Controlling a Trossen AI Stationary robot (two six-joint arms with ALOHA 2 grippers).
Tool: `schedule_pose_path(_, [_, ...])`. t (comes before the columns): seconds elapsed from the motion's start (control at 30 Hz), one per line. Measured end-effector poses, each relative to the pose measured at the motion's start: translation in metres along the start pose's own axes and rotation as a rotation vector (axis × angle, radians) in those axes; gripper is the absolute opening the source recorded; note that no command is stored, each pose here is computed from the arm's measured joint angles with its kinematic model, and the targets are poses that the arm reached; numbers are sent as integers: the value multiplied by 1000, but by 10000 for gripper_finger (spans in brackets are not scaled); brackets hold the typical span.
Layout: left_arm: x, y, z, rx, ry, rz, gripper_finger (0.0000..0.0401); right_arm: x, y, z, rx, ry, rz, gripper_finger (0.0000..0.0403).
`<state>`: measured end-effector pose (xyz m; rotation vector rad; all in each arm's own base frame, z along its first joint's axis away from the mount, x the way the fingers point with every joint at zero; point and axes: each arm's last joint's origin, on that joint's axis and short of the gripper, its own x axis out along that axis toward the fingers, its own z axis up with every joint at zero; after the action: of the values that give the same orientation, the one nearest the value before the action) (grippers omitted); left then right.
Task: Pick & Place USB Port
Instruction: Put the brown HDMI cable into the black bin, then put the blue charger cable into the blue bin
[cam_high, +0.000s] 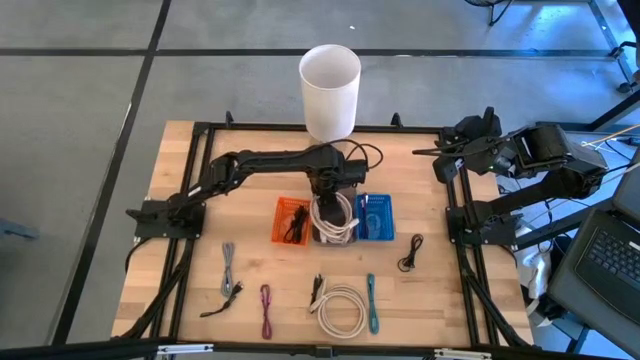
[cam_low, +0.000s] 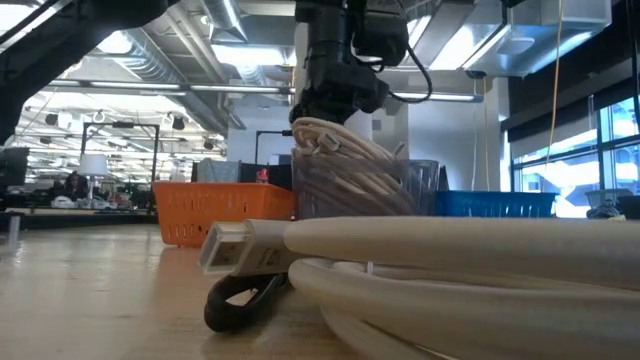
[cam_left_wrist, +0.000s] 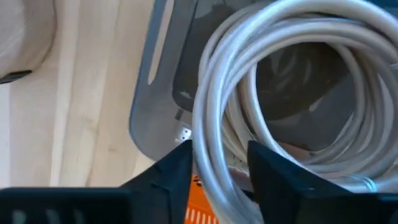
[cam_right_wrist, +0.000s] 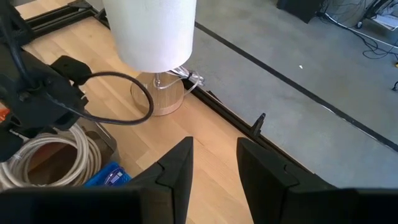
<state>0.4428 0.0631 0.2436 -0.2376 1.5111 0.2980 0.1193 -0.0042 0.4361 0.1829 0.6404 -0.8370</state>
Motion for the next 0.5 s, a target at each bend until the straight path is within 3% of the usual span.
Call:
schedule_pose_path(0.3, [-28,5,-6,-43,-38,2,212,0,0,0,-2,1,-1,125])
schedule_pose_path(0.5, [-86,6,-19,-112,-216,20,209,0,-1,-3,37,41,16,126])
